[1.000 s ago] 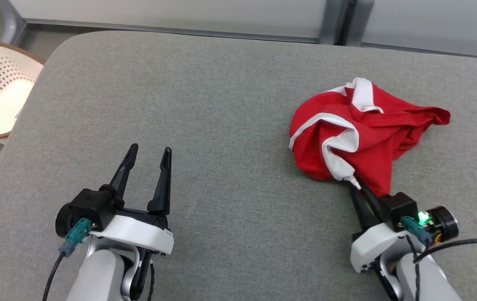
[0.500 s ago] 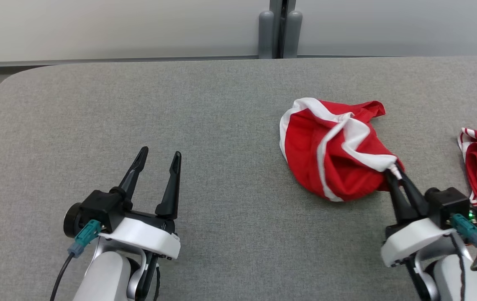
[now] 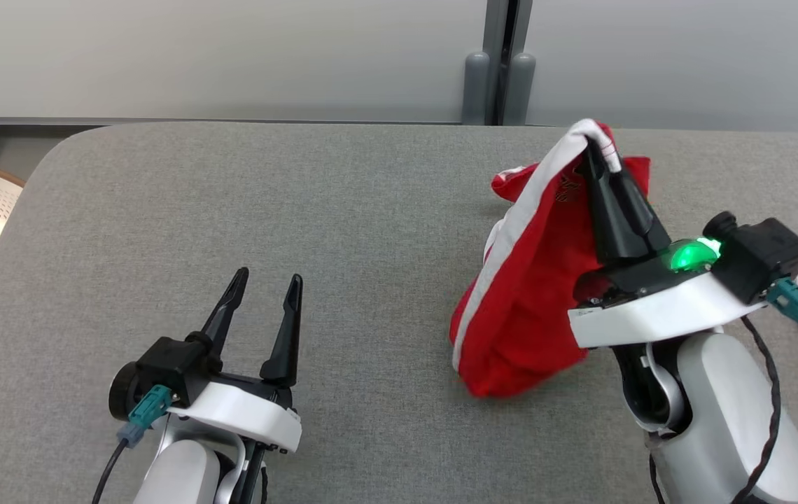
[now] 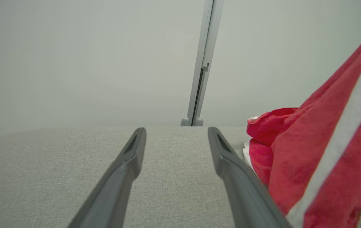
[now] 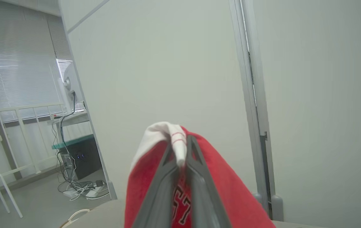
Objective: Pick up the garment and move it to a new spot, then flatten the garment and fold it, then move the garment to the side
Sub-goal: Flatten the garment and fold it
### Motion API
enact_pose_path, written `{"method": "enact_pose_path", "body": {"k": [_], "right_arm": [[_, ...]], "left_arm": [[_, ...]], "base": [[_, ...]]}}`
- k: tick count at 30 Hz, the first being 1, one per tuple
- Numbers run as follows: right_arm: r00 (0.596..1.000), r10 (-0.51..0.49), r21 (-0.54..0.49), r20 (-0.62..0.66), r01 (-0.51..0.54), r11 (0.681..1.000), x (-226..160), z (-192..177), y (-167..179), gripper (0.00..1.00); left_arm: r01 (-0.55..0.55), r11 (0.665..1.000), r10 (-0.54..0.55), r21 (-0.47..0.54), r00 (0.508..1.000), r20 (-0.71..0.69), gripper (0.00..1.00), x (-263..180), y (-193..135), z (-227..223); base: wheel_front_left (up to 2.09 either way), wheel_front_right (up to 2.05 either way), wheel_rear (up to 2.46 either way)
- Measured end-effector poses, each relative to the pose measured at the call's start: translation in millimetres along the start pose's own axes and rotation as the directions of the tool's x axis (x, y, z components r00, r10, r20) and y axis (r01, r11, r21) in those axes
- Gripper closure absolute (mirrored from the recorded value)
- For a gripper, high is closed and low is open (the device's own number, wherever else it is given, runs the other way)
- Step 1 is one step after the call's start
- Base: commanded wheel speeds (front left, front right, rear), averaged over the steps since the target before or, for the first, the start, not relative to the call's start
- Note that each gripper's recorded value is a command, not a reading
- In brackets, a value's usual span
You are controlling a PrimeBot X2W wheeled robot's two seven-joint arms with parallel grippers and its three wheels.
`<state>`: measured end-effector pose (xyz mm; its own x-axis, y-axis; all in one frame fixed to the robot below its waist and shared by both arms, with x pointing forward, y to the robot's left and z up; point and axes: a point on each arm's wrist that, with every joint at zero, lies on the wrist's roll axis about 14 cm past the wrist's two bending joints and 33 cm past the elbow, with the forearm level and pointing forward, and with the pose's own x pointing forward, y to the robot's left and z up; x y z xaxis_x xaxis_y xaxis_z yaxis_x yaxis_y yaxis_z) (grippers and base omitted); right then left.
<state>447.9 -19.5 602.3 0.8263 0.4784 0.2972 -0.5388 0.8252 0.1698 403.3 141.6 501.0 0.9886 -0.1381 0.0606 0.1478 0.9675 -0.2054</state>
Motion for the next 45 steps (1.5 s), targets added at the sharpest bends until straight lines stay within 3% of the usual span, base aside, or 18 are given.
{"method": "enact_pose_path", "body": {"k": [1, 5, 8, 11, 16, 18, 26, 27, 28, 31, 34, 40, 45], "right_arm": [[0.998, 0.006, 0.049, 0.057, -0.009, 0.999, 7, 16, 4, 1.0], [0.998, 0.026, 0.031, 0.05, -0.027, 0.999, 9, 13, 11, 1.0], [1.0, 0.023, -0.025, -0.011, -0.023, 0.999, 4, -5, 8, 1.0], [0.997, -0.028, -0.134, -0.079, 0.017, 0.991, -10, -20, -23, 1.0], [0.982, -0.117, -0.362, -0.148, 0.056, 0.93, -41, -20, -85, 1.0], [0.963, -0.185, -0.452, -0.198, 0.078, 0.889, -69, -20, -119, 1.0], [0.856, -0.354, -0.531, -0.376, 0.114, 0.839, -149, -53, -169, 1.0], [0.828, -0.386, -0.529, -0.406, 0.132, 0.838, -160, -60, -175, 0.3], [0.807, -0.404, -0.536, -0.431, 0.132, 0.834, -170, -67, -179, 0.0], [0.761, -0.441, -0.538, -0.476, 0.145, 0.831, -188, -81, -184, 0.0], [0.753, -0.467, -0.529, -0.464, 0.187, 0.828, -191, -83, -186, 0.0], [0.854, -0.466, -0.449, -0.232, 0.332, 0.83, -155, -44, -175, 0.0], [0.893, -0.437, -0.369, -0.113, 0.37, 0.852, -134, -26, -150, 0.0]], "left_arm": [[-0.018, 1.0, 0.018, 0.001, 1.0, 0.004, 0.0, -5, 5, 2], [-0.033, 0.999, 0.033, 0.002, 0.999, 0.008, 0.0, -8, 10, 4], [-0.041, 0.999, 0.041, 0.003, 0.999, 0.011, 0.0, -9, 12, 4], [-0.045, 0.999, 0.045, 0.002, 0.999, 0.006, 0.0, -7, 13, 2], [-0.03, 1.0, 0.03, -0.003, 1.0, -0.008, 0.0, 0, 9, -4], [-0.012, 1.0, 0.012, -0.013, 1.0, -0.014, 0.0, 6, 4, -7], [0.039, 0.999, -0.04, -0.018, 0.999, -0.032, 0.0, 18, -12, -16], [0.046, 0.999, -0.047, -0.018, 0.998, -0.035, 0.0, 20, -14, -17], [0.054, 0.998, -0.054, -0.017, 0.998, -0.038, 0.0, 21, -16, -18], [0.074, 0.997, -0.074, -0.017, 0.996, -0.044, 0.0, 23, -22, -20], [0.085, 0.996, -0.086, -0.017, 0.995, -0.045, 0.0, 24, -25, -21], [0.107, 0.994, -0.108, -0.015, 0.993, -0.042, 0.0, 22, -33, -19], [0.146, 0.985, -0.15, -0.095, 0.988, -0.037, 0.0, 18, -50, -18]], "base": [[0.0, 0.0, 0.0], [0.0, 0.0, 0.0], [0.0, 0.0, 0.0], [0.0, 0.0, 0.0], [0.0, 0.0, 0.0], [0.0, 0.0, 0.0], [0.0, 0.0, 0.0], [0.0, 0.0, 0.0], [0.0, 0.0, 0.0], [0.0, 0.0, 0.0], [0.0, 0.0, 0.0], [0.0, 0.0, 0.0], [0.0, 0.0, 0.0]]}}
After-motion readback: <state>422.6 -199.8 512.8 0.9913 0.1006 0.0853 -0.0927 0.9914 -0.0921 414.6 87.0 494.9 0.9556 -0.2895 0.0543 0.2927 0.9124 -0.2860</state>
